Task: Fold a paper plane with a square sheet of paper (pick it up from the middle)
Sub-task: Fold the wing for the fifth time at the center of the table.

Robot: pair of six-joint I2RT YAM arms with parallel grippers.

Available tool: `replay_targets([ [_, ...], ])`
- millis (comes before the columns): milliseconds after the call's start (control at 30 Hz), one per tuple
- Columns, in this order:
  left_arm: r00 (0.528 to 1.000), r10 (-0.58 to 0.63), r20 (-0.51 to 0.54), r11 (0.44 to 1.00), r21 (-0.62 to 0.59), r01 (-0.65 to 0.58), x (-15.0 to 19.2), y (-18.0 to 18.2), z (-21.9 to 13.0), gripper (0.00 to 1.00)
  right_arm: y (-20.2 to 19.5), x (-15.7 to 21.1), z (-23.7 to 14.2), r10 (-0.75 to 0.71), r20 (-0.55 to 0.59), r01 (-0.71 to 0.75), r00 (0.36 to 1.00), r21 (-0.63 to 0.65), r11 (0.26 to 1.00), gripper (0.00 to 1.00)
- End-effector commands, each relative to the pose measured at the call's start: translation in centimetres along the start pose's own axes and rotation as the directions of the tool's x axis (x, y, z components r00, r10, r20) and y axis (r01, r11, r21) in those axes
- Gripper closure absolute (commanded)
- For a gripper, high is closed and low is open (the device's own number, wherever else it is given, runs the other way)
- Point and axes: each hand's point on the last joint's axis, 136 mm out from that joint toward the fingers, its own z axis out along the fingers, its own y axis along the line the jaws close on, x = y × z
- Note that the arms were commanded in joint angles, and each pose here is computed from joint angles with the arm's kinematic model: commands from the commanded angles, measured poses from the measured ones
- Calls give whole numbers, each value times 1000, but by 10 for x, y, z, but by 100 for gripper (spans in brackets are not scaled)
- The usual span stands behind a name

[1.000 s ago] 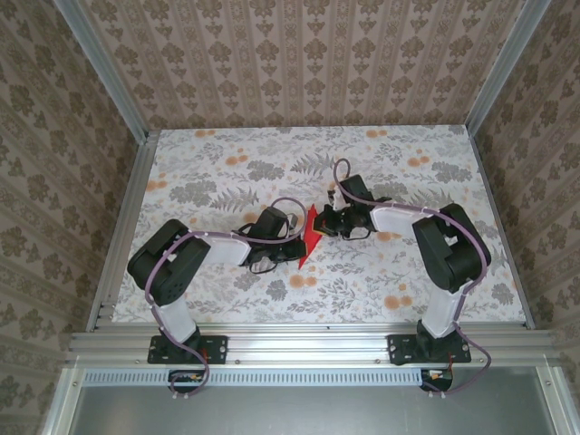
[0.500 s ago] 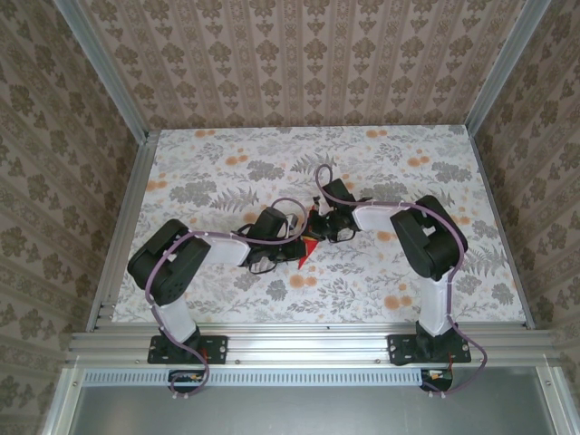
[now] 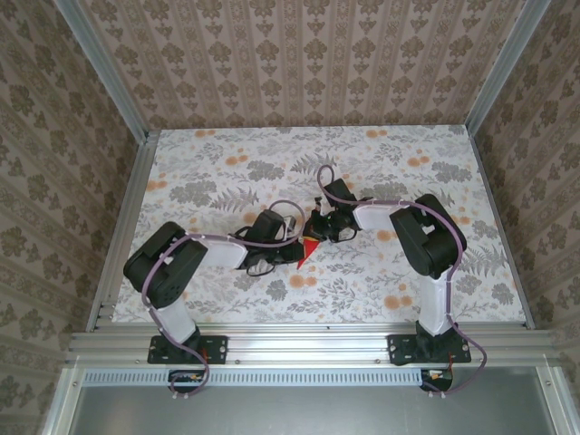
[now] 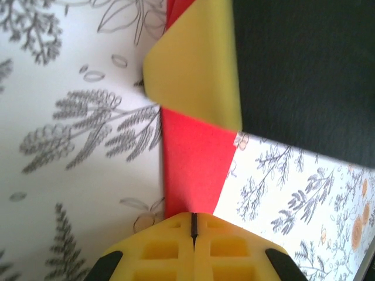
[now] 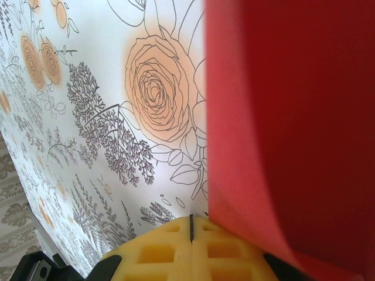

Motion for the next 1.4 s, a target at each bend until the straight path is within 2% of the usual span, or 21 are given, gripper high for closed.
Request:
replay_targets([
  [0,994,-46,-100,999,-34,42,31,13,-11,95,-41,-10,3,51,44,-56,998,109,992,98],
  [200,995,-95,17,994,46,94,-2,-5,-18,89,-43,-4,5,54,28,-57,998,95,994,98],
  [433,990,-119,72,989,98,111,-28,-19,-6,89,-45,0,8,63,17,-64,998,84,994,98],
  [900,987,-121,109,992,45,117,-47,-10,11,90,-42,3,8,60,10,-61,998,66,996,97],
  [1133,984,-134,115,991,-4,135,-45,4,18,91,-42,5,7,63,6,-63,998,59,996,98],
  [1367,994,-110,4,992,-62,110,-12,15,18,92,-20,-3,-5,43,27,-43,999,6,999,97],
])
